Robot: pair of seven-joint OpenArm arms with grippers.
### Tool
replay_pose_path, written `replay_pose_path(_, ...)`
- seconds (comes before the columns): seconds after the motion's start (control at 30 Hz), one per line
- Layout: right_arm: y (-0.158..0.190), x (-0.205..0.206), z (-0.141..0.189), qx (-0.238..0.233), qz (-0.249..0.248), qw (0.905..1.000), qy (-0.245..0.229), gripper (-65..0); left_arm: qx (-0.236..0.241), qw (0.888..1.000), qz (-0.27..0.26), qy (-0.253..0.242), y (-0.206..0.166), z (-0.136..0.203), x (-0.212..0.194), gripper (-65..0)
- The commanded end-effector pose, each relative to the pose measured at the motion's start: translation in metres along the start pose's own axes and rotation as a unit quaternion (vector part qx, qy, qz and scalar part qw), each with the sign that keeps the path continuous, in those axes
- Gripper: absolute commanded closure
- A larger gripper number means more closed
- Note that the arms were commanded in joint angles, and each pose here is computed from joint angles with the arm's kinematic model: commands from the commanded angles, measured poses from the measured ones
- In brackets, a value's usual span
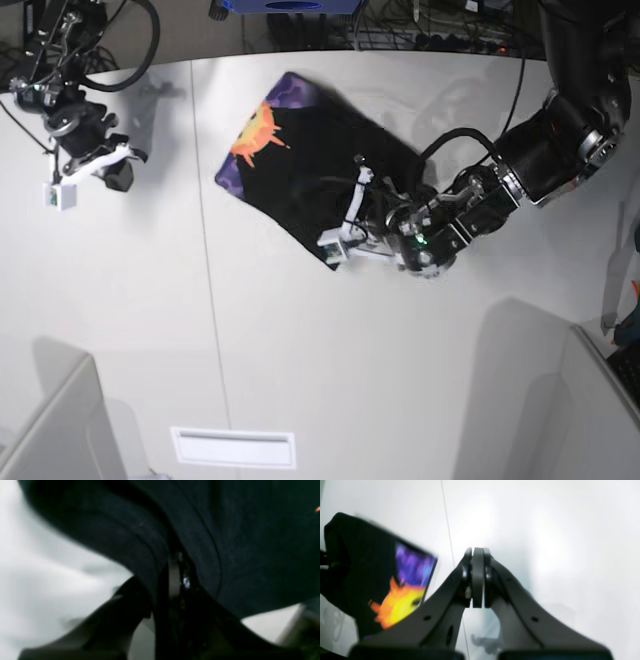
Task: Fold the T-shirt properly
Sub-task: 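Grasp the bundle with the left gripper and rotate it upright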
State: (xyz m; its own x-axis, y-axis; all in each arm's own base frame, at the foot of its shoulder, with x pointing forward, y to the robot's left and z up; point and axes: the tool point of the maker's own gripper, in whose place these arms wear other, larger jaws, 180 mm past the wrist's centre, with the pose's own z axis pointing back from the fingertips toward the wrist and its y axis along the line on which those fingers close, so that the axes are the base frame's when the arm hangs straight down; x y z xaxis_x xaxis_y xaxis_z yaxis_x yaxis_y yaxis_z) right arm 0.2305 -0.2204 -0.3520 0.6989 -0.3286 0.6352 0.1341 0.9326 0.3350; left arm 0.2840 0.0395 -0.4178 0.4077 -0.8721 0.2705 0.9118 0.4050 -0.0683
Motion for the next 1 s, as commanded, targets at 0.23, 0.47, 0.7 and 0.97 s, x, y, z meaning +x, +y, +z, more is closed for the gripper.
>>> replay_pose_path(0.23, 0.002, -0.02, 0.007, -0.004, -0.058, 0.9983, -0.01, 0.0, 0.139, 0.964, -0.226, 0.016, 0.014, 0.016, 0.032, 0.0)
replay_pose_path(0.47, -0.004, -0.046, 0.015, -0.019, -0.095, 0.9953, 0.004, 0.0, 0.171, 0.908, -0.381, 0.021, 0.013, 0.013, 0.051, 0.0)
replay_pose_path(0.7, 0.0, -0.06, 0.016, -0.019, -0.108, 0.9939, 0.016, 0.0, 0.153, 0.902, -0.403, 0.026, -0.001, 0.003, 0.046, 0.0)
replay_pose_path(0.97, 0.001, -0.06, 0.016, -0.017, -0.11, 0.9937, 0.016, 0.0, 0.152, 0.902, -0.403, 0.029, -0.002, 0.002, 0.043, 0.0)
